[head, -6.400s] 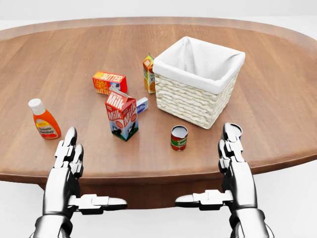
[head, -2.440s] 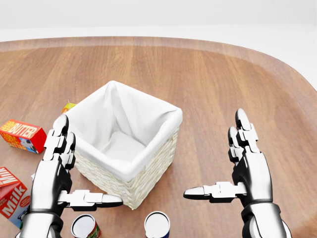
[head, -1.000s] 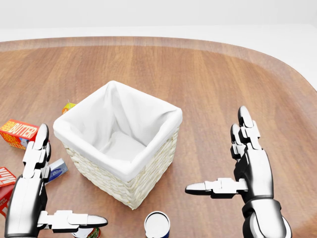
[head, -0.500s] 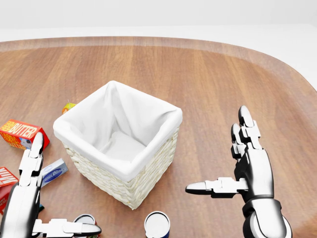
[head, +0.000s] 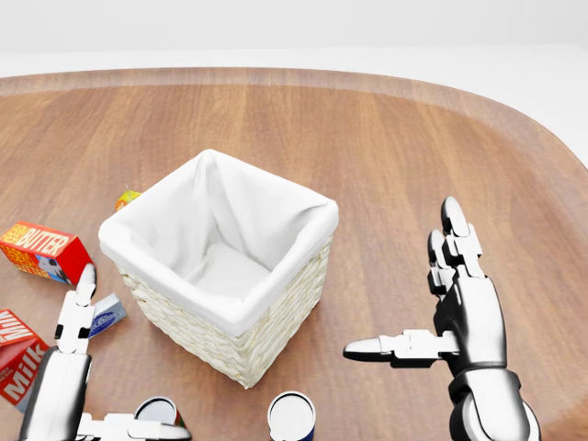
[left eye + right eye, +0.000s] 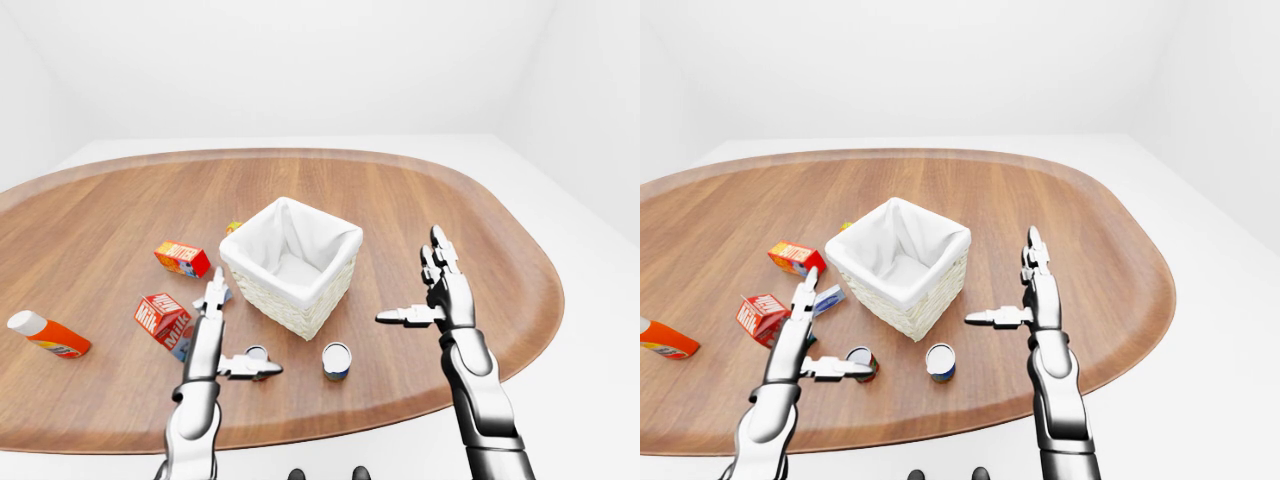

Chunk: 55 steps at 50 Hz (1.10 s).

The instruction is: Pick up the tomato sauce, and put it in the basket.

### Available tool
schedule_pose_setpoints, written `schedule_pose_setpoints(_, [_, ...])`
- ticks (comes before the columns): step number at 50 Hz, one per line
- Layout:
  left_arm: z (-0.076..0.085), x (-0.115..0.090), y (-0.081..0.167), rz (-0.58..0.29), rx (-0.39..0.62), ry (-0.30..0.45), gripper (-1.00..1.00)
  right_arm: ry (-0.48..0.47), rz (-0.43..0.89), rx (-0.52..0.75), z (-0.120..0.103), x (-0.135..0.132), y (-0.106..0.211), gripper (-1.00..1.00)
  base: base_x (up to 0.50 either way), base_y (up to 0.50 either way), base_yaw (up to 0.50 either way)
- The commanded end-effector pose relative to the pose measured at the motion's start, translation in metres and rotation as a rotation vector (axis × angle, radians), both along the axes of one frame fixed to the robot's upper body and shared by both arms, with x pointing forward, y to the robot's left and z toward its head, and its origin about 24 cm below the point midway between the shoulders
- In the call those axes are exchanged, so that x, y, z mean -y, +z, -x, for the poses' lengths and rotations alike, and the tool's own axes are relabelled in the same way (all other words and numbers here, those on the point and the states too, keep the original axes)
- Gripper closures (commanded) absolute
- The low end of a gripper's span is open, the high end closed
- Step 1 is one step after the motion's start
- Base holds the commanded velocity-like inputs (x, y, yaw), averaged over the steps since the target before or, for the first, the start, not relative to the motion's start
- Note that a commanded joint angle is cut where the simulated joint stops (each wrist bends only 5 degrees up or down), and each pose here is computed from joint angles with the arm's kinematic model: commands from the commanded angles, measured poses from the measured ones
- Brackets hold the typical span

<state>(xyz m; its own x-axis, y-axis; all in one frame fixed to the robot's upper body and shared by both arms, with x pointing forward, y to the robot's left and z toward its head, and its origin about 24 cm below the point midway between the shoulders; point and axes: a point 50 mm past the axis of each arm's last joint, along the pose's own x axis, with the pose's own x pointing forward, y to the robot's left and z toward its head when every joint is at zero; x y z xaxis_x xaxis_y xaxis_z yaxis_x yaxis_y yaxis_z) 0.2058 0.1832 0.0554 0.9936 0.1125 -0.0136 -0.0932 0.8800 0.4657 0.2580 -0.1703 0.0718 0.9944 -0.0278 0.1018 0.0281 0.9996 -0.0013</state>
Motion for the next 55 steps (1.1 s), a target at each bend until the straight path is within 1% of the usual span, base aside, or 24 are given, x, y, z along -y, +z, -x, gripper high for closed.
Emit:
schedule_pose_setpoints(1, [-0.001, 0.003, -0.01, -0.024, -0.038, -0.003, -1.0, -0.001, 0.001, -0.001, -0.001, 0.0, 0.0, -1.0, 0.0, 0.0, 0.0])
schedule_pose_setpoints(8, [-0.001, 0.006, -0.012, -0.024, -0.047, -0.015, -1.0, 0.0, 0.002, 0.0, -0.001, 0.0, -0.001, -1.0, 0.0, 0.0, 0.0])
schedule_pose_setpoints(34, [-0.003, 0.004, -0.021, -0.028, -0.08, 0.003, -1.0, -0.004, 0.0, -0.002, -0.002, 0.001, 0.0, -1.0, 0.0, 0.0, 0.0])
schedule_pose_setpoints(38, [-0.003, 0.001, -0.029, -0.025, -0.106, 0.019, -1.0, -0.002, 0.001, -0.001, -0.002, 0.001, -0.001, -1.0, 0.0, 0.0, 0.0])
schedule_pose_setpoints(40, [-0.003, 0.001, -0.03, -0.025, -0.109, 0.018, -1.0, -0.002, 0.001, -0.002, -0.002, 0.001, -0.001, -1.0, 0.0, 0.0, 0.0])
schedule_pose_setpoints(42, [-0.003, 0.003, -0.029, -0.004, -0.109, 0.008, -1.0, -0.002, 0.0, -0.002, -0.002, 0.001, 0.0, -1.0, 0.0, 0.0, 0.0])
schedule_pose_setpoints(46, [-0.003, 0.004, -0.029, -0.005, -0.108, 0.006, -1.0, -0.002, 0.0, -0.002, -0.002, 0.001, 0.0, -1.0, 0.0, 0.0, 0.0])
schedule_pose_setpoints(55, [-0.004, -0.001, -0.04, -0.006, -0.149, 0.032, -1.0, -0.002, 0.002, -0.002, -0.001, 0.001, -0.001, -1.0, 0.0, 0.0, 0.0])
